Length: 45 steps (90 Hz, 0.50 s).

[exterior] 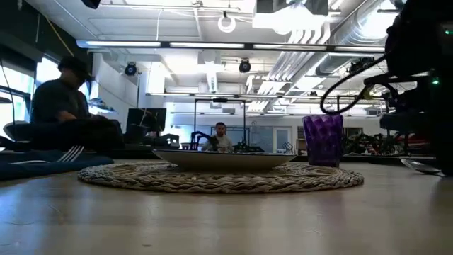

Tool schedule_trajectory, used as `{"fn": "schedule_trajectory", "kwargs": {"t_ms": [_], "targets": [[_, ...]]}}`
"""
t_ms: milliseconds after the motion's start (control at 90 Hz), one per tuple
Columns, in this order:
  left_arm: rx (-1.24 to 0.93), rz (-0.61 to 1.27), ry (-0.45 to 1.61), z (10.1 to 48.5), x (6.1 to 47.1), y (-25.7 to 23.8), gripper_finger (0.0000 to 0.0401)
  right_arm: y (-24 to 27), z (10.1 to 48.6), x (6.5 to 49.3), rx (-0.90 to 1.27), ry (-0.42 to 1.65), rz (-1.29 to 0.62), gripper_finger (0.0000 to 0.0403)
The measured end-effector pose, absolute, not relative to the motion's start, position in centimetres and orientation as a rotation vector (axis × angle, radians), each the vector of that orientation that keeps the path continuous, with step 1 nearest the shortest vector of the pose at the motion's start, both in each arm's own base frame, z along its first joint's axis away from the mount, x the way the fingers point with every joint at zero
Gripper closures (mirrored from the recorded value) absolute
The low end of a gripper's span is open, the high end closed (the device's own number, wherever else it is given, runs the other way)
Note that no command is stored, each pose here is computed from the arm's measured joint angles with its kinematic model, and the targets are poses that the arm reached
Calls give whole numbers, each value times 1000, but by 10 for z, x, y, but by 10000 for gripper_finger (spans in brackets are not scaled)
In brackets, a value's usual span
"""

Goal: Set table place
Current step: Move the silver spoon to the right of table mat on the table

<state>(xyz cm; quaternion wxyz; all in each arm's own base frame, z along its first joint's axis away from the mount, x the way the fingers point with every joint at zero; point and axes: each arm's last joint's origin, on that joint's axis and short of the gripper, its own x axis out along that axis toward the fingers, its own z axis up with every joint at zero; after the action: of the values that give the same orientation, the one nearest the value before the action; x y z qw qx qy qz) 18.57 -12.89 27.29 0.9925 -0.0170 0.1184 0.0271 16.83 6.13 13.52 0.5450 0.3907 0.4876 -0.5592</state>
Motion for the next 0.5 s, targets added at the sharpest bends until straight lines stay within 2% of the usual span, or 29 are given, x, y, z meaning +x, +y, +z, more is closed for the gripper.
{"fn": "schedule_trajectory", "kwargs": {"t_ms": [500], "targets": [[-36,43,240,273,186,-129,336,56,129,165,950,1155,-1339,401]]}}
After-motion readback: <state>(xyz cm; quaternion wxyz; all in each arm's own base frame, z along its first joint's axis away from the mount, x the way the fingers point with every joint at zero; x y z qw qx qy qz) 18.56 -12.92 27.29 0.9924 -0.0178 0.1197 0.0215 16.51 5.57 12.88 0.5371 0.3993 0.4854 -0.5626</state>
